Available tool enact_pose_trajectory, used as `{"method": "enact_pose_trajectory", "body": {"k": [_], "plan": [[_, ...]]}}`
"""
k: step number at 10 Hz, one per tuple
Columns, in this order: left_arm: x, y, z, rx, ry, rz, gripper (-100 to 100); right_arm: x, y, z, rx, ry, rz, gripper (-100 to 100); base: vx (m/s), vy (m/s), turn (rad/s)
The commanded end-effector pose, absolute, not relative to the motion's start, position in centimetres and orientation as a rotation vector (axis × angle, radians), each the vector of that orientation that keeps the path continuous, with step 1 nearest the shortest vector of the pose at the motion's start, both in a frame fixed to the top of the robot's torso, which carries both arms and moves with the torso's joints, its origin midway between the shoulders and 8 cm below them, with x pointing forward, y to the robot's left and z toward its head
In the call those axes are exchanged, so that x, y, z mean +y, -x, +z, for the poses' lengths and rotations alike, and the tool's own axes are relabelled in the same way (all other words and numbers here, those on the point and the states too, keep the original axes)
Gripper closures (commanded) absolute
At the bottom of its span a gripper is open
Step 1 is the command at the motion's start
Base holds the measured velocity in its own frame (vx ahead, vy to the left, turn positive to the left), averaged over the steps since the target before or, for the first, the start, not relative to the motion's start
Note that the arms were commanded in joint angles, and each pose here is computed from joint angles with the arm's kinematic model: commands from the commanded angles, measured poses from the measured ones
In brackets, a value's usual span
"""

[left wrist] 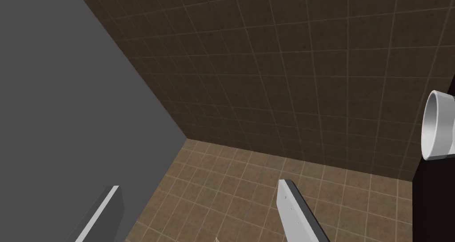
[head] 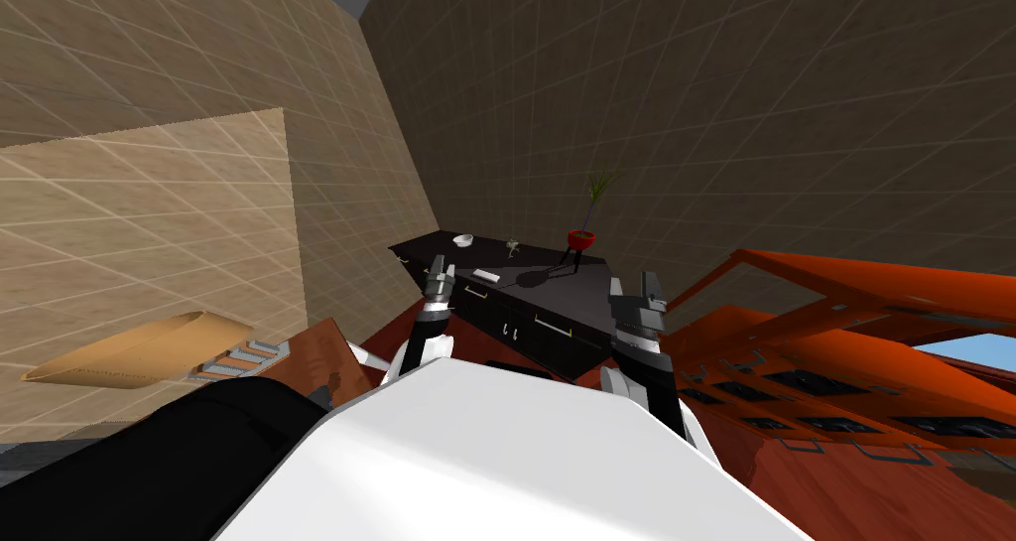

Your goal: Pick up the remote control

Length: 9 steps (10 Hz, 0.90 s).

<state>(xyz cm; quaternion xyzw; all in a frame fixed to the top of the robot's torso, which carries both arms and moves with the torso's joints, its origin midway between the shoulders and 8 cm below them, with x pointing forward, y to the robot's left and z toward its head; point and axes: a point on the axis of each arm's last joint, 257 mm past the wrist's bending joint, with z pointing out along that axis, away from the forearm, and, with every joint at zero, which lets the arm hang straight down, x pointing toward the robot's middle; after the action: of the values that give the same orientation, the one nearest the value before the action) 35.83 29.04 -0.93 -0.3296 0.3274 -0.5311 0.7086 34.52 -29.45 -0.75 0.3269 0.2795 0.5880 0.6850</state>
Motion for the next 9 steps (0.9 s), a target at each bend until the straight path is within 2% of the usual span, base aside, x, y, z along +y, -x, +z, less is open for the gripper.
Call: {"method": "enact_pose_trajectory", "body": {"k": [1, 9], "plan": [[28.8, -36.1, -0.8, 0.761, 0.699, -1.17, -100, -29.4, -34.5, -0.8, 0.626, -0.733, 1.317, 0, -0.02, 0.0, 0.029], [30.0, -41.2, -0.6, 0.928, 0.596, -1.015, -100, -29.4, -34.5, -0.8, 0.626, -0.733, 1.318, 0, -0.038, 0.0, 0.055]]}}
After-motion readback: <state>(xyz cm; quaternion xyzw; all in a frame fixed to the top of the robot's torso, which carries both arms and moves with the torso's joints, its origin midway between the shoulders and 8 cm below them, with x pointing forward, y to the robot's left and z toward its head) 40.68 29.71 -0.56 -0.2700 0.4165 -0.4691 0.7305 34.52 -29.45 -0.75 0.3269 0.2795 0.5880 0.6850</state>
